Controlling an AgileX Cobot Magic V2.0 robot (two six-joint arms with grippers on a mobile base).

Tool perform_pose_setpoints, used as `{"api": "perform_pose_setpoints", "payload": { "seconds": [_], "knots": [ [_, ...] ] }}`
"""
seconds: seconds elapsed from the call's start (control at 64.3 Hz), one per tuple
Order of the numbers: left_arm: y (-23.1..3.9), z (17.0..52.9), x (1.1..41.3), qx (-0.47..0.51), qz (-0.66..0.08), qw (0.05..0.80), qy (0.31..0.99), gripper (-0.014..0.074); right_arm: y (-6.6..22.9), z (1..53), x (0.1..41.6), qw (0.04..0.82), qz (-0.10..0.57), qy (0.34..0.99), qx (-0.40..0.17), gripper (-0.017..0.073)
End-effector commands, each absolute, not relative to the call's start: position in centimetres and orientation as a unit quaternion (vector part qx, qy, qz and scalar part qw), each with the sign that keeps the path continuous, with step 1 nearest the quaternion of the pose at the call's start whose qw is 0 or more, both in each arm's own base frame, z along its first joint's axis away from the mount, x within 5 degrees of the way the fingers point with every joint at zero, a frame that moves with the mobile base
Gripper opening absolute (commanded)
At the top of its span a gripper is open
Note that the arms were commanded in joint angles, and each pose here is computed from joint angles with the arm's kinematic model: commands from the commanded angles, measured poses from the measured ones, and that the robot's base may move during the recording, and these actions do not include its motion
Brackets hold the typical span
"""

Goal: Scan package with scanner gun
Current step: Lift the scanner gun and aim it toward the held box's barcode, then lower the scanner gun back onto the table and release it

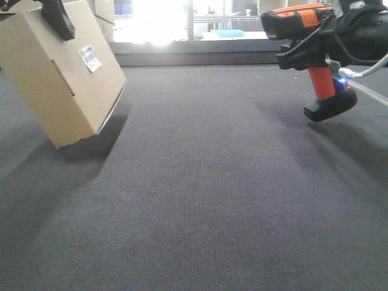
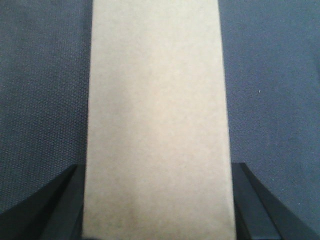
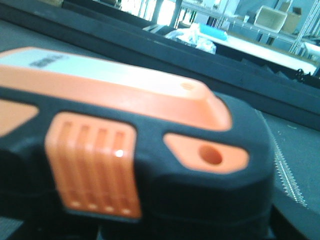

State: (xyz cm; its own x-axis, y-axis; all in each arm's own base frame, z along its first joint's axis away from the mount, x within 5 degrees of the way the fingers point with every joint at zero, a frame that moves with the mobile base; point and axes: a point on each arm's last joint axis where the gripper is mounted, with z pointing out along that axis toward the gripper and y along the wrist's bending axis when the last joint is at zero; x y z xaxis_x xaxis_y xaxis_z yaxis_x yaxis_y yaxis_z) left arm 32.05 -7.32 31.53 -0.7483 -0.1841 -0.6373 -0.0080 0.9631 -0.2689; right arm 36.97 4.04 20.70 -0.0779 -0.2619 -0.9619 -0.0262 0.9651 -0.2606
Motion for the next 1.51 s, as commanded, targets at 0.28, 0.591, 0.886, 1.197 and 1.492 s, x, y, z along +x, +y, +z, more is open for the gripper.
{"api": "perform_pose_setpoints", "payload": {
  "seconds": [0.28,0.591,0.886,1.197,1.492],
  "knots": [
    [-7.5,31.9,32.1,-0.053,-0.131,0.364,0.920,0.0015,3.6,22.1,37.3,0.710,-0.103,0.691,-0.086,0.0181],
    [-7.5,31.9,32.1,-0.054,-0.132,0.365,0.920,0.0015,3.4,24.5,36.5,0.732,-0.103,0.670,-0.072,0.0181],
    [-7.5,32.0,32.2,-0.054,-0.133,0.370,0.918,0.0015,3.3,25.3,35.0,0.722,-0.030,0.691,-0.014,0.0181],
    [-7.5,32.0,32.2,-0.054,-0.132,0.369,0.918,0.0015,2.4,22.0,31.7,0.734,0.017,0.677,0.054,0.0181],
    [-7.5,32.0,32.1,-0.054,-0.132,0.368,0.919,0.0015,2.2,21.6,31.7,0.736,0.011,0.674,0.066,0.0181]
  ]
}}
